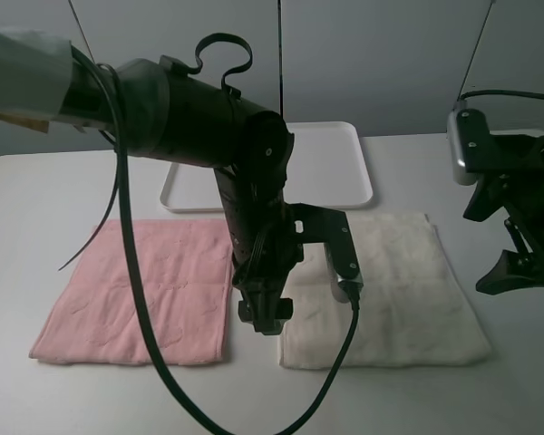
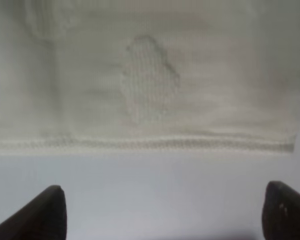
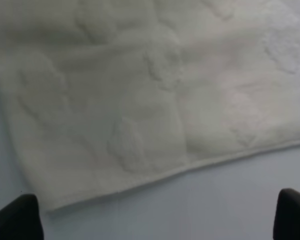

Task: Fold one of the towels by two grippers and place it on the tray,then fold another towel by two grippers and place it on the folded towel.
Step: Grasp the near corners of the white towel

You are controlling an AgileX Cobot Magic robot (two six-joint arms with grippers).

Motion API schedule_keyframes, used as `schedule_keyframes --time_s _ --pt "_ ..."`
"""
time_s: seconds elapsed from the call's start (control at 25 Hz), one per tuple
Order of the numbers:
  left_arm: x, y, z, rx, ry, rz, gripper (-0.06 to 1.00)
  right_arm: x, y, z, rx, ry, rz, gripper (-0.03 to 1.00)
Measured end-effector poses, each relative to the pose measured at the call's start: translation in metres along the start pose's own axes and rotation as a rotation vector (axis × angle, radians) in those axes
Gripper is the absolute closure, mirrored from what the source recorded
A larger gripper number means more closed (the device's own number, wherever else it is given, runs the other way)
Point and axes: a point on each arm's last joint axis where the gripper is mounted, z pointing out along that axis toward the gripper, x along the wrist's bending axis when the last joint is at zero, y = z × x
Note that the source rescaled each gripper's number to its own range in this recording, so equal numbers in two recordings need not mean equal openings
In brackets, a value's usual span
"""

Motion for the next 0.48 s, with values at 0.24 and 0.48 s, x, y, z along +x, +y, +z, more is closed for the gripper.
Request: schedule_keyframes --time_s 0.24,0.48 --pt "0.000 0.000 0.000 -0.002 0.000 0.010 -0.06 0.012 -0.009 0.032 0.048 0.128 -0.039 -0.03" --pt "0.000 0.000 0.000 -0.004 0.001 0.013 -0.06 0.035 -0.021 0.054 0.067 0.184 -0.106 -0.03"
